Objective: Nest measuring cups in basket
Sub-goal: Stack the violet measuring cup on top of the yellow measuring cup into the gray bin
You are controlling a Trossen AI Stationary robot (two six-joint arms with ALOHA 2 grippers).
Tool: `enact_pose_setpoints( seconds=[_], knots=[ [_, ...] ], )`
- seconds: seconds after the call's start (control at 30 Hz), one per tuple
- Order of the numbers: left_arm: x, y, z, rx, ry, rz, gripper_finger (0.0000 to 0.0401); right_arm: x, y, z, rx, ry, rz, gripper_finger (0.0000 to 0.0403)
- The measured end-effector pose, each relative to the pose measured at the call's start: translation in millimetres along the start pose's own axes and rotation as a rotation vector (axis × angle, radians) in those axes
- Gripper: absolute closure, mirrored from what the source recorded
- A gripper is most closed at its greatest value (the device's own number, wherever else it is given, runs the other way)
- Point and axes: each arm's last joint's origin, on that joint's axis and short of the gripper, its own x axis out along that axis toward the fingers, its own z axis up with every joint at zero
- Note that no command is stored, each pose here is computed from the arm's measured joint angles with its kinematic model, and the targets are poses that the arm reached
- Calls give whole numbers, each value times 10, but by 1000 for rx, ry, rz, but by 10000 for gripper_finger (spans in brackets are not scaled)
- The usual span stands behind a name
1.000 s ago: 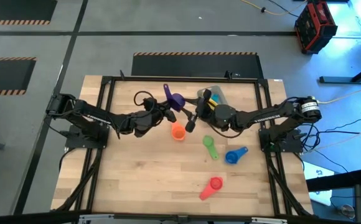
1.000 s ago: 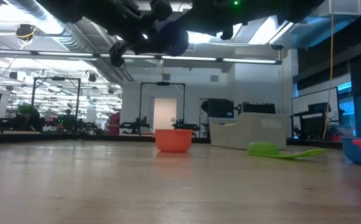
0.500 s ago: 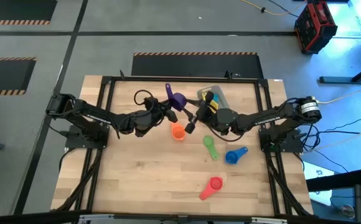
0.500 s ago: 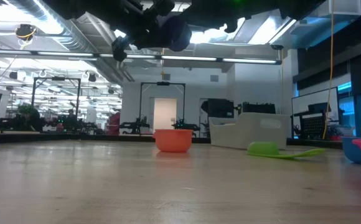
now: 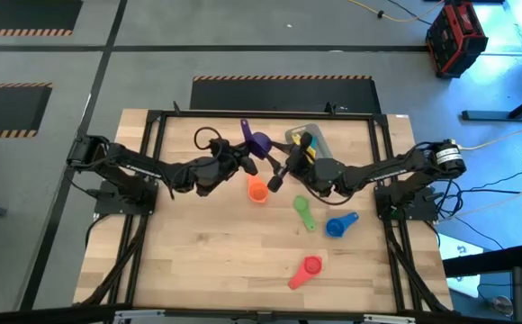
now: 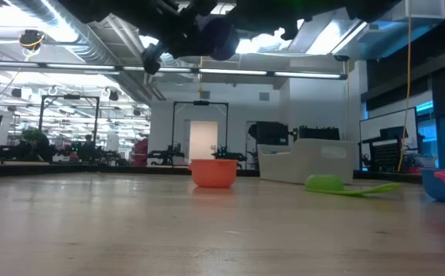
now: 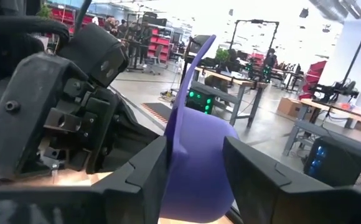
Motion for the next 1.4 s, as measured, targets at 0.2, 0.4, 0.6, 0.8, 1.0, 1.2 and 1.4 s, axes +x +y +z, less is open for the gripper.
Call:
enact_pose_setpoints(
  seconds=[0.2,0.4,0.6,0.8,1.0,1.2,1.4],
  knots=[
    [-7,-22,-1,-13,15,-25,399,-2,-5,-2,10,5,-19,242],
    [-9,-23,0,-72,13,-20,399,-19,17,7,59,-2,-10,242],
    [42,3,39,-69,-9,-3,399,-21,19,35,63,-35,-10,242],
    [100,44,71,-67,-25,17,399,-18,16,41,67,-43,0,242],
    [146,77,100,-73,-36,27,399,-10,4,25,62,-32,-15,242],
    [135,72,87,-66,-27,26,399,22,-33,-19,43,4,-41,242],
    [135,68,86,-92,-21,13,399,39,-55,-9,103,-9,-36,242]
  ],
)
